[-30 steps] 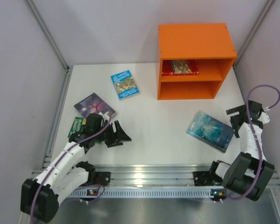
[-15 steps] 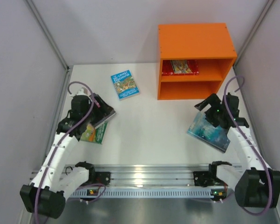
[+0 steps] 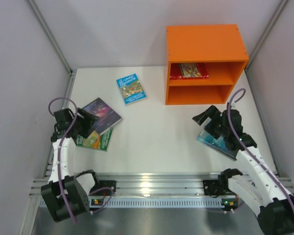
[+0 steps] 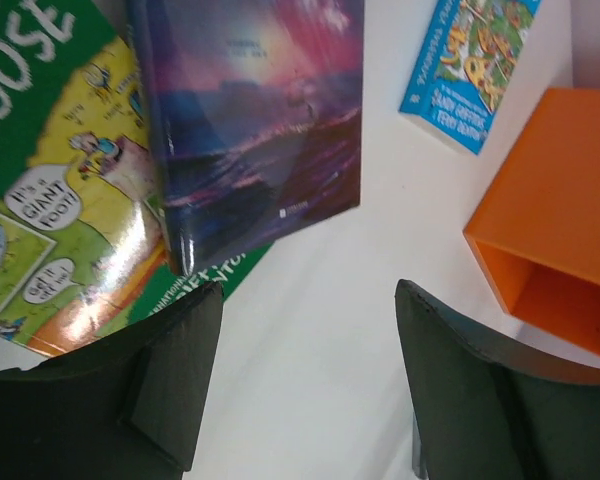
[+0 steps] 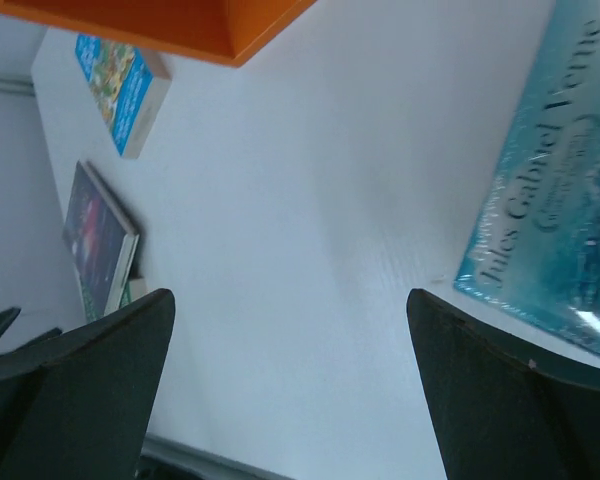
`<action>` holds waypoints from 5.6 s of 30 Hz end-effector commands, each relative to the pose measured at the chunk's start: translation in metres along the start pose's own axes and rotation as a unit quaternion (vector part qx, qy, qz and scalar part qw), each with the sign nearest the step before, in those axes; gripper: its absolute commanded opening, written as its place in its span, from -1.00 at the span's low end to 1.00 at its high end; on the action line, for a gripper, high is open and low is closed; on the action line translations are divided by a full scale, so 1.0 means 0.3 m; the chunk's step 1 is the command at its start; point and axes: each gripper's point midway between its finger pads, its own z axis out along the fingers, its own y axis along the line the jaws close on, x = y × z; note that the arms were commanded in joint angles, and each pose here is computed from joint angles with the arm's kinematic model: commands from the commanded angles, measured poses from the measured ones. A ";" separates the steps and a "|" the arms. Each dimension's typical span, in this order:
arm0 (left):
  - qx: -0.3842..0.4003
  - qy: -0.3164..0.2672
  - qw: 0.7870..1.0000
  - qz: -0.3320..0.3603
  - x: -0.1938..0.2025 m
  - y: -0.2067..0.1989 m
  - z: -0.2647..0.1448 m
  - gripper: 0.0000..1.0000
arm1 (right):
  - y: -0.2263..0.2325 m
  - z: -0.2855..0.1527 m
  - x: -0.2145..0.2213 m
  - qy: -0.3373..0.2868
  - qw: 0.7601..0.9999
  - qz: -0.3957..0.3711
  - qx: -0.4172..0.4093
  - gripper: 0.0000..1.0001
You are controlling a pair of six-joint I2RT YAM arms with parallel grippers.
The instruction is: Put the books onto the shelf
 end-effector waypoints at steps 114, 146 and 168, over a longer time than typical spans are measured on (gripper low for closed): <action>0.117 0.380 0.816 0.419 1.072 -0.137 0.201 -0.32 | -0.216 0.002 0.411 0.100 0.992 0.072 0.018 0.96; -0.053 0.413 0.876 0.243 1.076 0.274 0.194 -1.00 | -0.042 0.129 0.519 0.187 0.973 -0.054 -0.123 0.98; -0.070 0.397 0.876 0.266 1.036 0.286 0.205 -1.00 | 0.157 -0.049 0.582 0.294 0.905 -0.091 -0.294 0.39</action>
